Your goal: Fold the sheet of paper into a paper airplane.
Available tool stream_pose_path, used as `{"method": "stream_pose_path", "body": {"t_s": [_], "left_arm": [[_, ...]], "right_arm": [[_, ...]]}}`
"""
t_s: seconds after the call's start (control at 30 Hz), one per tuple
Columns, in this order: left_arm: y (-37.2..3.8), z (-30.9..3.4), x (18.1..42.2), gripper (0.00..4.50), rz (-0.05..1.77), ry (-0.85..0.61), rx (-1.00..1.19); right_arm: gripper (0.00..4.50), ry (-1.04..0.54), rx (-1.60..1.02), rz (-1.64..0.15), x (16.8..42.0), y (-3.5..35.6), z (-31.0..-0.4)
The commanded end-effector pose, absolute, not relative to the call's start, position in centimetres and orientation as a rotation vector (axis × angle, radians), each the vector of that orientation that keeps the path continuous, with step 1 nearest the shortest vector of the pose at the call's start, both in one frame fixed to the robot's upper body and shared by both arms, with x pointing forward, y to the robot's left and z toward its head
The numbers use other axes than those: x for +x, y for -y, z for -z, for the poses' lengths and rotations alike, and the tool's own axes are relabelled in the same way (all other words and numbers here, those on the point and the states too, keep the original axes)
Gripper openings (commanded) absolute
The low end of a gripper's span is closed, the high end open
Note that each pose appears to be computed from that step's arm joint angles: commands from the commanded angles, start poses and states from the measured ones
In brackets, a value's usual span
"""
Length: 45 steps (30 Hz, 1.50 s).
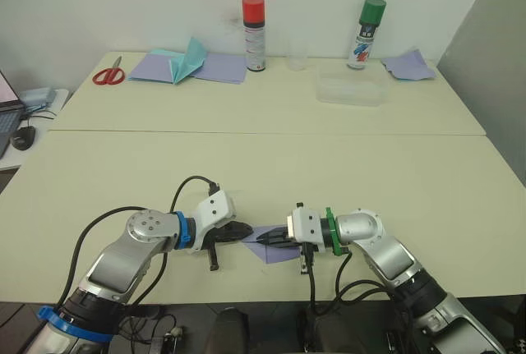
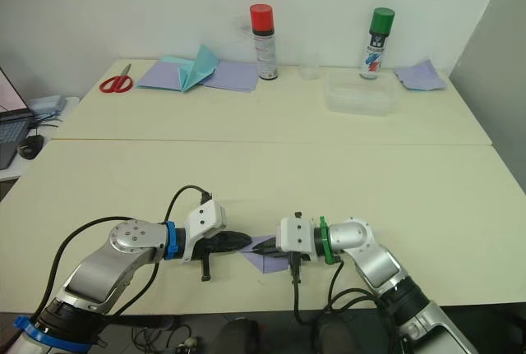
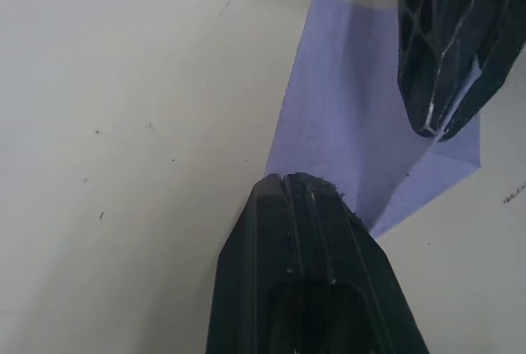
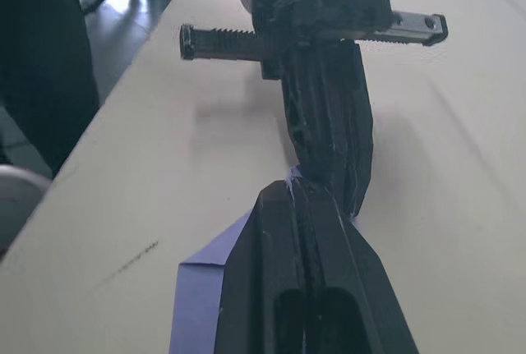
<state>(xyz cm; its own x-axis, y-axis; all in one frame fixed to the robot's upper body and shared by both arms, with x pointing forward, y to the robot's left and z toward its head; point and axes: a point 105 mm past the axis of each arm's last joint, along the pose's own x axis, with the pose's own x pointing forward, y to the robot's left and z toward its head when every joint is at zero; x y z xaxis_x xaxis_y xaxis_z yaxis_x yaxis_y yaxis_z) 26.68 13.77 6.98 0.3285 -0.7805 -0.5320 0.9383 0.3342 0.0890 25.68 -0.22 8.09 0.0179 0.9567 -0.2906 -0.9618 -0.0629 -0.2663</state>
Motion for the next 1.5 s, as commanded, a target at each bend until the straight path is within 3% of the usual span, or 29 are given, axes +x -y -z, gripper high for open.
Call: {"method": "stream_pose_path", "body": {"t_s": [0.03, 0.33, 1.07, 1.33, 1.5], "left_arm": [[-13.9, -5.1, 25.8, 0.00, 1.198, -0.516, 0.422], [-14.0, -5.0, 25.5, 0.00, 1.207, -0.518, 0.439], [-15.6, -5.4, 25.3, 0.00, 1.180, -0.520, 0.516], [-17.6, -9.4, 26.5, 0.00, 1.106, -0.424, 0.465], [-16.4, -11.1, 25.7, 0.00, 1.169, -0.361, 0.380]], "right_arm": [[0.03, -0.050, -0.387, -1.553, 26.3, 0.3, -9.5], [0.03, -0.206, -0.337, -1.509, 28.1, 0.0, -9.3], [0.03, -0.228, -0.483, -1.516, 29.0, -0.8, -6.3], [0.03, -0.227, -0.499, -1.518, 28.8, -0.9, -5.9], [0.03, -0.225, -0.506, -1.510, 29.0, -1.0, -5.8]]}}
